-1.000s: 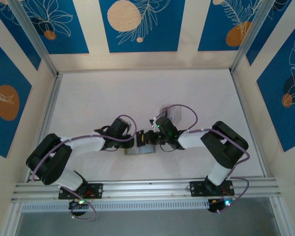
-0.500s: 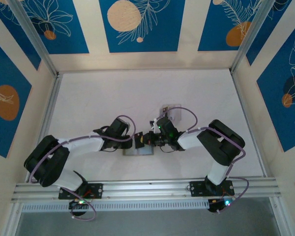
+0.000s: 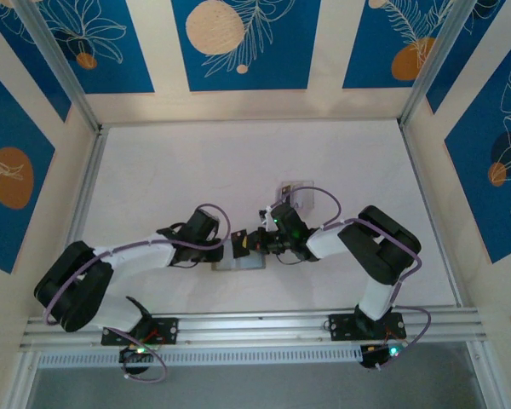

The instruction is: Put the credit cards into the card holder

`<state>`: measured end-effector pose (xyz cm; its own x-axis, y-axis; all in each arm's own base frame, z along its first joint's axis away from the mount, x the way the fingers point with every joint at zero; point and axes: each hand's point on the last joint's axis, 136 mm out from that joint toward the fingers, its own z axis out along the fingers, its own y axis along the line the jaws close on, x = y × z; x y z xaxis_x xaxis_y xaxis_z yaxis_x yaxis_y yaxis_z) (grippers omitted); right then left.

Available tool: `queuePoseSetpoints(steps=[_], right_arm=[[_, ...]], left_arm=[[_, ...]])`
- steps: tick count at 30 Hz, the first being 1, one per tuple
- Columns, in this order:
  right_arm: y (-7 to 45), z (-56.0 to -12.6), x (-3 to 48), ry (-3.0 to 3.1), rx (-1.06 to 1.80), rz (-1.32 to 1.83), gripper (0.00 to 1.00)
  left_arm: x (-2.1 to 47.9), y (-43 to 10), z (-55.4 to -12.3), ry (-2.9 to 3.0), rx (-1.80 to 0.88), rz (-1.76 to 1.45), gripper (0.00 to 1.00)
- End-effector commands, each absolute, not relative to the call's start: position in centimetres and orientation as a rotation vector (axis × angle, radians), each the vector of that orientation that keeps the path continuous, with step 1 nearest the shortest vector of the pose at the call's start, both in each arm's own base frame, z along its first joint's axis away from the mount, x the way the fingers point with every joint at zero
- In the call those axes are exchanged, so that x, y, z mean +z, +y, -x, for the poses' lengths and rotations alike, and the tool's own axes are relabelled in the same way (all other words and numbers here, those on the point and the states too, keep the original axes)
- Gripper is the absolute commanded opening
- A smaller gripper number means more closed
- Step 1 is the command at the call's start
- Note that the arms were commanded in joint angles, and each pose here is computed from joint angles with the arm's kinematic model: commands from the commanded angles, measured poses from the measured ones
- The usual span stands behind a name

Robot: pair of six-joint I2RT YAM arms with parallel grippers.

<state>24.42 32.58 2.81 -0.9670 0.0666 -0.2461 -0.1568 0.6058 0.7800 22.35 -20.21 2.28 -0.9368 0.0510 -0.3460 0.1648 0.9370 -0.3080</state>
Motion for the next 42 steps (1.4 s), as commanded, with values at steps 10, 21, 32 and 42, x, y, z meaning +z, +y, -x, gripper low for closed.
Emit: queuePoseSetpoints(steps=[10, 21, 32, 42], right_arm=[[31.5, -24.3, -0.4, 2.725, 1.158, 0.019, 0.0], [31.8, -22.8, 0.0, 2.726, 1.23, -0.014, 0.0], [31.6, -20.5, -0.3, 2.741, 1.212, -0.064, 0.0], [31.6, -18.9, -0.8, 2.768, 1.202, -0.057, 0.0]], left_arm=[[-1.5, -17.6, -18.4, 2.912, -0.347, -0.126, 0.15], [-2.3, -17.1, -18.0, 2.926, -0.304, -0.096, 0.15], [-2.8, -17.0, -18.0, 2.934, -0.291, -0.096, 0.15], [-2.9, -17.1, -18.0, 2.933, -0.291, -0.099, 0.15]])
